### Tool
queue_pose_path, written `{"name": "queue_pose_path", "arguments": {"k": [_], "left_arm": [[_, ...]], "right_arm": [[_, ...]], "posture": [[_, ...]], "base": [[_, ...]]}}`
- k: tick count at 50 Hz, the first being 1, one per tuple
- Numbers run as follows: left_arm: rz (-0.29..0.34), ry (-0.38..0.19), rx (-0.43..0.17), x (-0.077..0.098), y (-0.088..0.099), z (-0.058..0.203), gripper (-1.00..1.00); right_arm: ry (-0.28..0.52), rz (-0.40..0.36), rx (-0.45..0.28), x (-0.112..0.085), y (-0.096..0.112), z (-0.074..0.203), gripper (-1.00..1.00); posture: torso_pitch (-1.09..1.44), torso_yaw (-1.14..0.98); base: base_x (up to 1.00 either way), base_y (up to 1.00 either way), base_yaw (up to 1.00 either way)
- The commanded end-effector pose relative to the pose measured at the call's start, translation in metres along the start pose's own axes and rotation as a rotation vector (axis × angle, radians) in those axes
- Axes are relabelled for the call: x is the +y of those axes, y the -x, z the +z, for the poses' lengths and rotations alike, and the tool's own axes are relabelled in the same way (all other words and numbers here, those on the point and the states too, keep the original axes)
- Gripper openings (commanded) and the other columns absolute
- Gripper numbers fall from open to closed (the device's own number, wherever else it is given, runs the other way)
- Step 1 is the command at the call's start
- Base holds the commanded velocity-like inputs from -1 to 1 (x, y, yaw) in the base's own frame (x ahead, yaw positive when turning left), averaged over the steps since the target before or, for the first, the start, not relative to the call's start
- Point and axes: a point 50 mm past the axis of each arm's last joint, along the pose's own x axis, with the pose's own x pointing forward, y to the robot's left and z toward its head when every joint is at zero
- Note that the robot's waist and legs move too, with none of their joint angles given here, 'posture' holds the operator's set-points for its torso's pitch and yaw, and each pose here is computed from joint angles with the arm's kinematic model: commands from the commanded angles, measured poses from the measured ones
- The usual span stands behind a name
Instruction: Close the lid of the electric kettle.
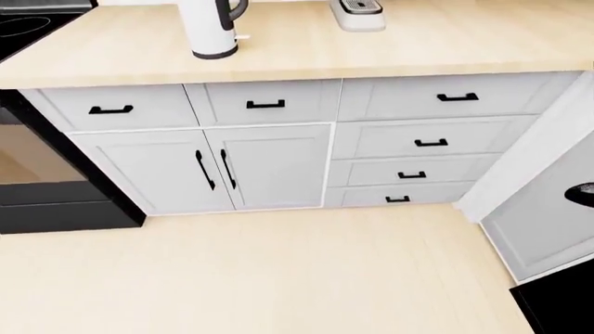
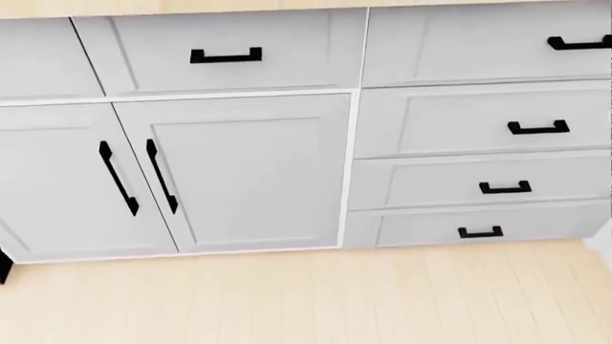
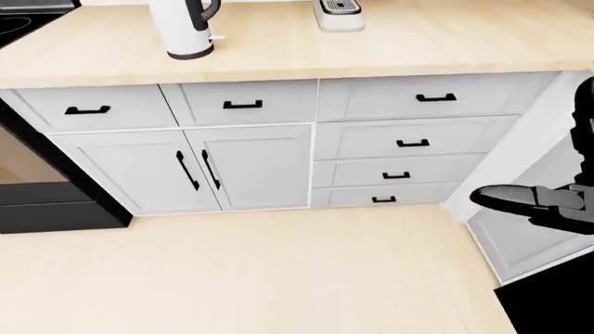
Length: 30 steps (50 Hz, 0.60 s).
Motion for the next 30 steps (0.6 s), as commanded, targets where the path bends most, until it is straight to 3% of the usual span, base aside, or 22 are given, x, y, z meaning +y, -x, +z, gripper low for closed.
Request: {"name": "queue_pose_path", "arguments": {"k": [1,30], "left_arm": [[0.004,-0.004,-0.066,0.0,0.001,0.0113,1.0],[-0.003,-0.009,-0.054,-0.002,0.0009,0.0066,1.0]], "right_arm": [[0.031,-0.005,-0.065,-0.0005,0.0013,0.0105,1.0],[0.033,-0.015,-0.051,-0.0014,0.0011,0.0039,1.0]], "posture": [[0.0,0.0],[0.0,0.0]], "base": [[0.0,0.0,0.0],[0.0,0.19,0.0]]}}
